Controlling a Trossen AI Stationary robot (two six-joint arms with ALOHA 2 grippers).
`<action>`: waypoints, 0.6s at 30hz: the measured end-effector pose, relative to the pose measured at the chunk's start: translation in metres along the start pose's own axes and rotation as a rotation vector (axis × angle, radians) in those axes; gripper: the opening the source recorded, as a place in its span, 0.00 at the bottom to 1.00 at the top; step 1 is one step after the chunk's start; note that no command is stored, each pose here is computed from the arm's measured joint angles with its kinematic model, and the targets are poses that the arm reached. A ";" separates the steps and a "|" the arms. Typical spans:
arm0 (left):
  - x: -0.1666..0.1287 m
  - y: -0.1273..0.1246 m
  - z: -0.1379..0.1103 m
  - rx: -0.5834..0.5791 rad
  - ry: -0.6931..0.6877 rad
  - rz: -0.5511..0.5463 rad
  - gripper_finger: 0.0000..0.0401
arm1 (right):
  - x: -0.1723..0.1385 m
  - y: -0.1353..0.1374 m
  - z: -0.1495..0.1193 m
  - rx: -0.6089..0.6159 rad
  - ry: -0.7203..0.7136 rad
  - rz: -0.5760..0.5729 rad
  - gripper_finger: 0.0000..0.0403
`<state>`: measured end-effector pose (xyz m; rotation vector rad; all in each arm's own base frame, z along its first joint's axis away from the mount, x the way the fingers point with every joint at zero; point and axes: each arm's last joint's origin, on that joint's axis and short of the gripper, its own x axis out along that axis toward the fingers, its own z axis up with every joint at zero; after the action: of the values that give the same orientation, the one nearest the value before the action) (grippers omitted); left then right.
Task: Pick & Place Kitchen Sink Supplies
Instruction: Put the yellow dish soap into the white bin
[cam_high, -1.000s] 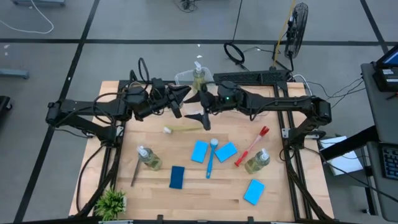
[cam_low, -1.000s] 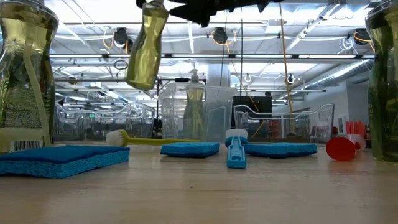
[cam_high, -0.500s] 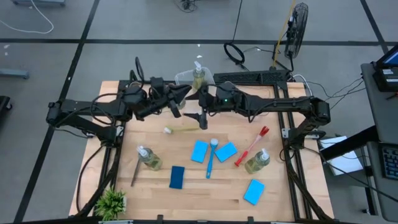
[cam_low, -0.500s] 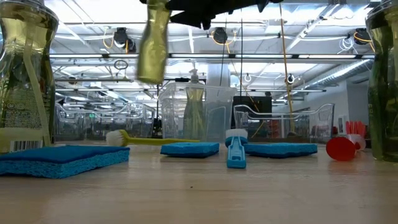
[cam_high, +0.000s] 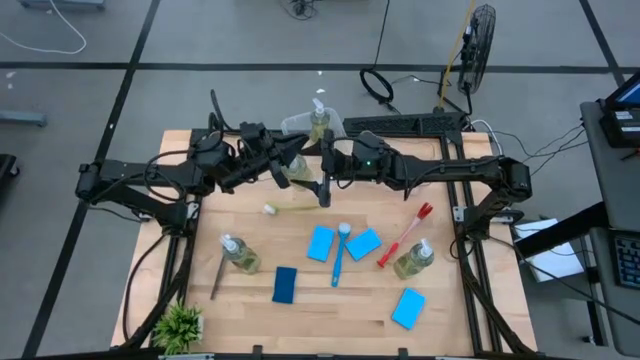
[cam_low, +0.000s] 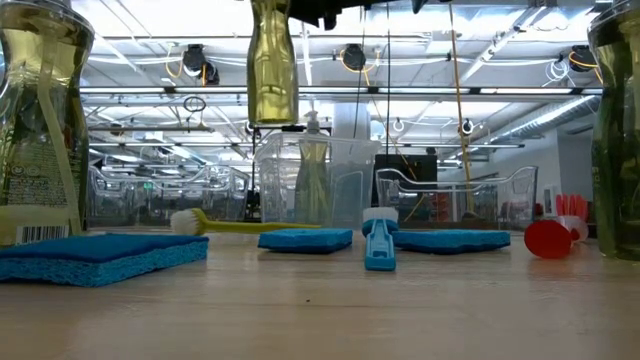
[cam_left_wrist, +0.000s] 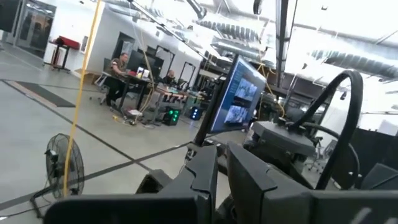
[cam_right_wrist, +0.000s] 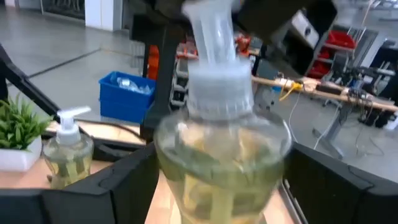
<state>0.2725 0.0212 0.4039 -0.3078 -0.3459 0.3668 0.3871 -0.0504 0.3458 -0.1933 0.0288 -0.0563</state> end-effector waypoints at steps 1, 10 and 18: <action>0.000 0.000 0.001 -0.003 -0.005 -0.006 0.09 | 0.002 0.000 -0.001 -0.001 -0.014 -0.003 0.76; 0.003 -0.001 -0.001 -0.018 -0.029 -0.013 0.09 | 0.004 0.000 -0.003 -0.007 -0.020 -0.001 0.68; 0.003 -0.001 0.001 -0.017 -0.042 -0.017 0.09 | 0.004 0.000 -0.002 -0.010 -0.030 -0.001 0.59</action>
<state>0.2754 0.0212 0.4058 -0.3141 -0.3924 0.3542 0.3909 -0.0508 0.3440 -0.2041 -0.0007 -0.0538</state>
